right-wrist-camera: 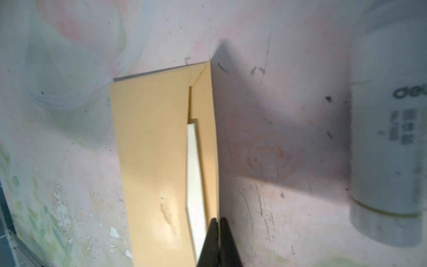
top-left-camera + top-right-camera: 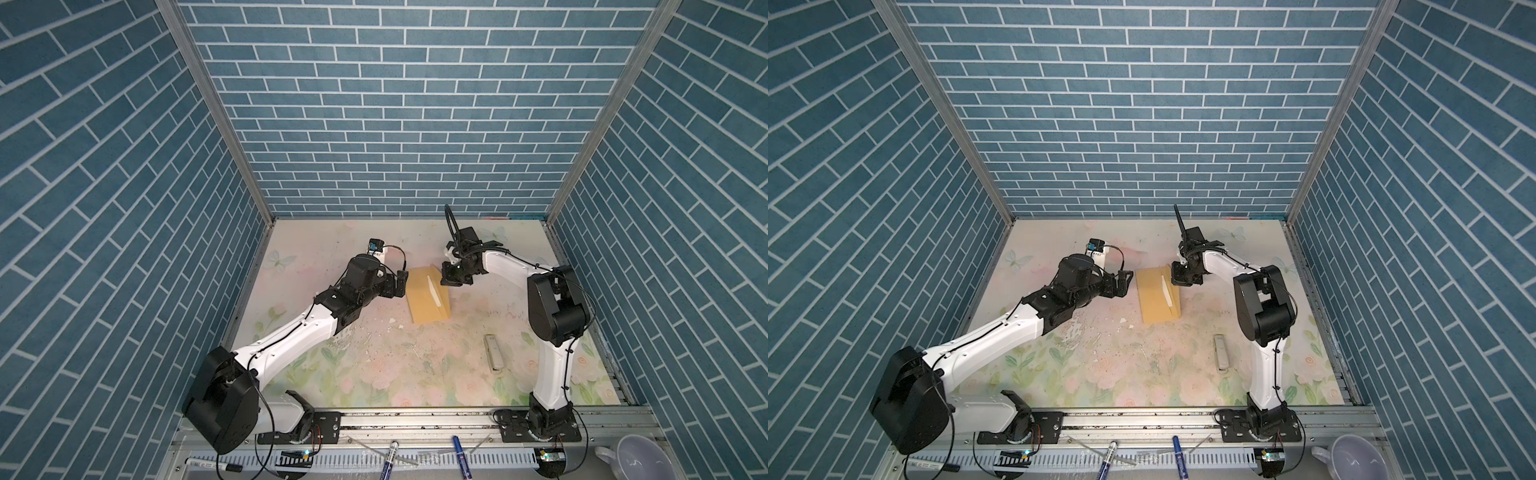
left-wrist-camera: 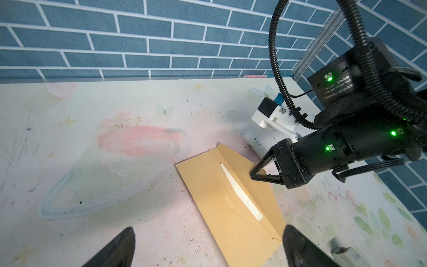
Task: Place the letter into the envelope and seal it
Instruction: 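Release the envelope and raise both grippers away from it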
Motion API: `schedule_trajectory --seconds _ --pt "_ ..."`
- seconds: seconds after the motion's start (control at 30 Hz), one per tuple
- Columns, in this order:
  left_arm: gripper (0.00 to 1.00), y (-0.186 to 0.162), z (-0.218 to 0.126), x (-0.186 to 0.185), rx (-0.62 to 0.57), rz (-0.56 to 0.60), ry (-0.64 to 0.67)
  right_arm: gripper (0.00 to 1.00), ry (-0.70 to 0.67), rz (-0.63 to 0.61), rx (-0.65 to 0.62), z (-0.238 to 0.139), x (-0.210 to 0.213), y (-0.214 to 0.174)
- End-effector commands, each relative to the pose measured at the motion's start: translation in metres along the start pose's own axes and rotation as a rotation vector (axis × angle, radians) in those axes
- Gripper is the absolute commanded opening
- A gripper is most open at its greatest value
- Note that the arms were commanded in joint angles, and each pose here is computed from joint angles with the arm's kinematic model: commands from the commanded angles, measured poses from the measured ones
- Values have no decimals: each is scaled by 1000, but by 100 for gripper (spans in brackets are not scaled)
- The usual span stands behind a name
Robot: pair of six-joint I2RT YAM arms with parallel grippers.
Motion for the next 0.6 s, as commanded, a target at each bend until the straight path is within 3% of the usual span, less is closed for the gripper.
schedule_trajectory --seconds 0.0,0.3,0.57 --pt "99 2 -7 1 -30 24 -8 0 120 123 -132 -26 19 11" --pt "100 6 -18 2 -56 36 5 0 234 487 -612 -64 42 -8" --pt "100 4 -20 4 -50 40 14 0 200 720 -753 -38 68 -48"
Point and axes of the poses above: each gripper's point midway between its finger pads, its own z axis out along the fingers, its own x axis along the line the jaws close on, y = z × x, the point moved 9 cm from there along -z, back along the fingers, and after that the axes turned 1 degree about -z, right-handed, at the moved point
